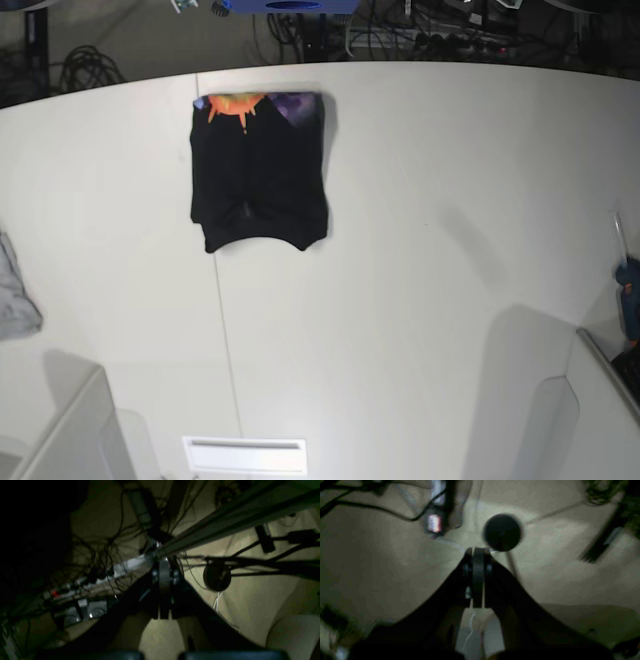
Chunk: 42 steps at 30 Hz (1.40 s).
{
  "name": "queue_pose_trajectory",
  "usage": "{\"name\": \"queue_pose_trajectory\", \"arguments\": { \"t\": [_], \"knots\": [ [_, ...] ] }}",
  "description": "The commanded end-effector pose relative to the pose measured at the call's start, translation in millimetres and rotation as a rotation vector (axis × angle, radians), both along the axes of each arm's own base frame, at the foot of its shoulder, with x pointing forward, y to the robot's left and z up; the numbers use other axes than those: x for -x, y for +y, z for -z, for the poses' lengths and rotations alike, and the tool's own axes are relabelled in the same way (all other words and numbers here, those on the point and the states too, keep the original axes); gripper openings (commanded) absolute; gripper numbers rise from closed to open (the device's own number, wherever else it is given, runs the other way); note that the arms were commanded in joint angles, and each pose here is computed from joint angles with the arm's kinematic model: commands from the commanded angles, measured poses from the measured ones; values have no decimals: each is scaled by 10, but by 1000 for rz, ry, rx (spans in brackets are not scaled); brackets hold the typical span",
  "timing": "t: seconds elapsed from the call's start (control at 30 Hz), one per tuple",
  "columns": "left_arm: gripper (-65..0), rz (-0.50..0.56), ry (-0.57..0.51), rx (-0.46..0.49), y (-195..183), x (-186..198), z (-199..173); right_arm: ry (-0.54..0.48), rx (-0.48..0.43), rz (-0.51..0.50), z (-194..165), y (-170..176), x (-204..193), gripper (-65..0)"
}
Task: Fold the T-shirt properly
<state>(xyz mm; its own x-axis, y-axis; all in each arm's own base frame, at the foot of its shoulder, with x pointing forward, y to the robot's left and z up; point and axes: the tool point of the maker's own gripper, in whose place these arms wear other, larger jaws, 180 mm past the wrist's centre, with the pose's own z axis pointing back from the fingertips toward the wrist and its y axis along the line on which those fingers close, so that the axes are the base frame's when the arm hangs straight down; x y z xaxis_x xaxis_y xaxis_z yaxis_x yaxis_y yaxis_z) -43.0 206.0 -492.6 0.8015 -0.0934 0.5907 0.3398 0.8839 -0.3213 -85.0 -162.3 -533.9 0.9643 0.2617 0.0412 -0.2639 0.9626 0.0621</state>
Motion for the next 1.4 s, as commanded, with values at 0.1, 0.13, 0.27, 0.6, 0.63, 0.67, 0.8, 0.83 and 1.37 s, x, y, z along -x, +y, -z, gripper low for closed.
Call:
{"name": "queue_pose_trajectory", "arguments": {
  "t": [0.1, 0.13, 0.27, 0.6, 0.63, 0.67, 0.8, 0.83, 1.37],
  "knots": [
    [-650, -57, 34, 25, -51, 109, 104, 37, -7, -54, 181, -65, 133, -650],
    [-650, -74, 47, 25, -50, 128, 159, 55, -6, -67, 246, -96, 168, -650],
    [-650, -151, 109, 31, -97, 244, 381, 130, -13, -124, 473, -154, 303, -650],
    [-650, -87, 285, -199, -235, 688, 1065, 270, -11, -278, 829, -310, 446, -650],
    [-650, -80, 314, -201, -282, 720, 1132, 289, -6, -286, 857, -333, 463, -650],
    [-650, -87, 342, -197, -332, 735, 1193, 294, -8, -290, 888, -329, 456, -650],
    [-650, -110, 412, -183, -400, 642, 1341, 274, -43, -250, 999, -190, 430, -650],
    [-650, -115, 413, -179, -415, 573, 1366, 268, -51, -238, 1027, -148, 414, -650],
    [-650, -87, 365, -208, -350, -154, 1494, 126, -161, 10, 1133, 356, 185, -650]
  ]
}}
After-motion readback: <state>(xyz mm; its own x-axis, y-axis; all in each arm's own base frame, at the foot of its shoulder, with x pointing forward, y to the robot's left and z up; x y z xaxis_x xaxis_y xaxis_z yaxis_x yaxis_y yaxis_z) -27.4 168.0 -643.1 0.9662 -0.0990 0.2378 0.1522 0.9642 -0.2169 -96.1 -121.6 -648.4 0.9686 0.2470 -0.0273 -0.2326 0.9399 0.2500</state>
